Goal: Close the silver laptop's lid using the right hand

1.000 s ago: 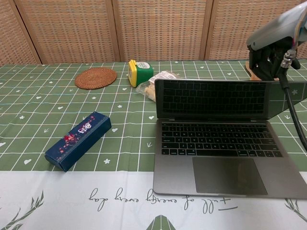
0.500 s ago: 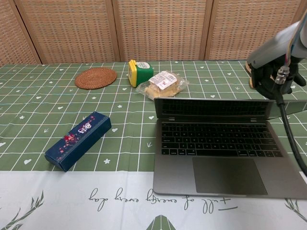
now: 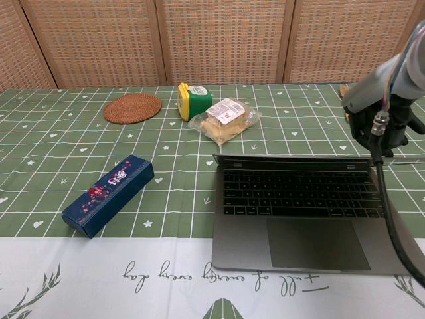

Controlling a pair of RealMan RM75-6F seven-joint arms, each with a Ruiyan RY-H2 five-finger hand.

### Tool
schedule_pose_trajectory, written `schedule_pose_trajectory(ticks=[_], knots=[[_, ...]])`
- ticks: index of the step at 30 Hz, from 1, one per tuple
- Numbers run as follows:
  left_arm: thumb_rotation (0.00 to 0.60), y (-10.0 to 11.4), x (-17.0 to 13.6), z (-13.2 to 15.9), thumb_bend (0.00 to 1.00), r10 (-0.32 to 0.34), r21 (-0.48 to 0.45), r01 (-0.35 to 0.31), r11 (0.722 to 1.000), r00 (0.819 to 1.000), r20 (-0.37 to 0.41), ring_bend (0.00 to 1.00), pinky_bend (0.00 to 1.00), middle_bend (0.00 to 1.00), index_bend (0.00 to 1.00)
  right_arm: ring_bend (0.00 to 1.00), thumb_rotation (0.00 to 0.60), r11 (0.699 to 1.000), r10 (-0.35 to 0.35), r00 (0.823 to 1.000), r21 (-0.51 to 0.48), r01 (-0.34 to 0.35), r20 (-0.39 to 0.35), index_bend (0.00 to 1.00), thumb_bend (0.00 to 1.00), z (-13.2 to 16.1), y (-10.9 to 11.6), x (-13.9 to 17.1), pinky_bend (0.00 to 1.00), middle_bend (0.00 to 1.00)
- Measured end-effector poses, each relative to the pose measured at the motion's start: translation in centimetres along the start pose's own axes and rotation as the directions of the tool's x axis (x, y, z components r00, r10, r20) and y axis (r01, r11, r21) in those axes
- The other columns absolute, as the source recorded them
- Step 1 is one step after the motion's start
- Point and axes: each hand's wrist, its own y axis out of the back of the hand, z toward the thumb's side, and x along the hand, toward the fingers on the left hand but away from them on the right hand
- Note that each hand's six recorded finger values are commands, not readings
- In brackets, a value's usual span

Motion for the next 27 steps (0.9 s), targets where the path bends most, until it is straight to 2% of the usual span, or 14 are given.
schedule_pose_trajectory(ticks=[27], knots=[[0.6, 0.3, -0.1, -0.1, 0.13, 0.012, -0.001, -0.012, 1.0, 1.0, -0.004, 0.0, 0.0, 0.0, 0.0, 0.5, 0.6, 0.997, 0.069, 0.998, 0.03, -0.069, -0.012, 0.7, 1.0, 1.3, -2.8, -1.7, 0.55, 0.57]])
